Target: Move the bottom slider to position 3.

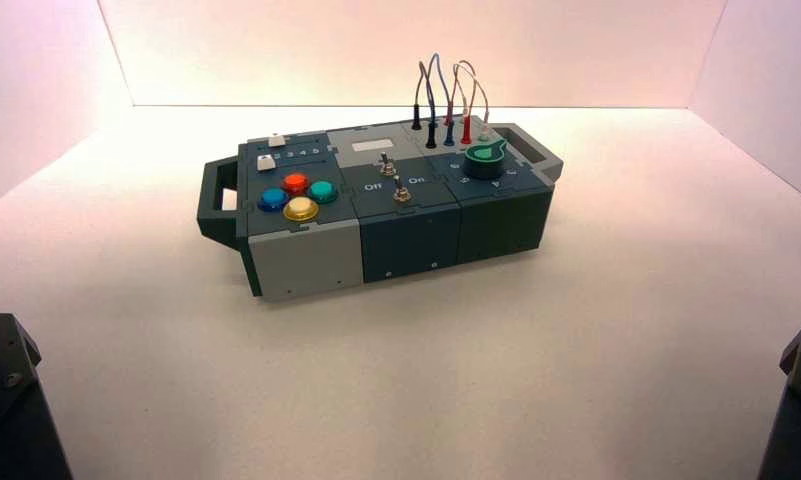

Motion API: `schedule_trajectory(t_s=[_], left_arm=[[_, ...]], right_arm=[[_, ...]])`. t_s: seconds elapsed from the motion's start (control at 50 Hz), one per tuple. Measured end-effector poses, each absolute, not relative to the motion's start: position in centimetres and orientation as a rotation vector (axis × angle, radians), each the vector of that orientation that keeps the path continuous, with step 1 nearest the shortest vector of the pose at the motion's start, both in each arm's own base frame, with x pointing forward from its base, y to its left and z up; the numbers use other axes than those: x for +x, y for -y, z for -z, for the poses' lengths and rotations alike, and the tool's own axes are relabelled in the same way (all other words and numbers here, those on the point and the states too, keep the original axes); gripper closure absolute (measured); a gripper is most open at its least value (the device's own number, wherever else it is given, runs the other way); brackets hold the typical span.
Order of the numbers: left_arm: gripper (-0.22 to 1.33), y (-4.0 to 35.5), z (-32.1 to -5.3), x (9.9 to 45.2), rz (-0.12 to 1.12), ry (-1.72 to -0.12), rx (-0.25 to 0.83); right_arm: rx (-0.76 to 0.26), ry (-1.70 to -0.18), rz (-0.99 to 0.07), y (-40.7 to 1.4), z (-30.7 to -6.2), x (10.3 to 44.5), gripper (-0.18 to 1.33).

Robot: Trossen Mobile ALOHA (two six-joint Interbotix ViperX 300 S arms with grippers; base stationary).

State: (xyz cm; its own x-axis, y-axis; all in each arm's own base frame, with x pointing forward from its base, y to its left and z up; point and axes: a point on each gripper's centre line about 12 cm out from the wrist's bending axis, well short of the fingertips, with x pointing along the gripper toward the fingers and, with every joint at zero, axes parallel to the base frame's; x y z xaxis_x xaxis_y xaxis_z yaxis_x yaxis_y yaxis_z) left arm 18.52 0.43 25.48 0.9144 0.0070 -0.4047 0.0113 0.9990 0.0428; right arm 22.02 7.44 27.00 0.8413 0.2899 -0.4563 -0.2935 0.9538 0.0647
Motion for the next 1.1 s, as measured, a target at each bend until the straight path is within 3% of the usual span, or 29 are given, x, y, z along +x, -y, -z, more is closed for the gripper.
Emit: schedule_trajectory(t_s=[0.52, 1.1], left_arm=[[1.28, -0.3, -24.7, 18.7, 0.012, -0.472, 0.045], [1.28, 3.8, -16.9, 23.2, 0.225, -1.133, 0.114]], right_arm=[[-0.005, -0.495, -0.308, -7.5, -26.8, 22.1, 1.29], [-0.027, -0.654, -0.3, -7.8, -24.1, 23.0, 1.29]])
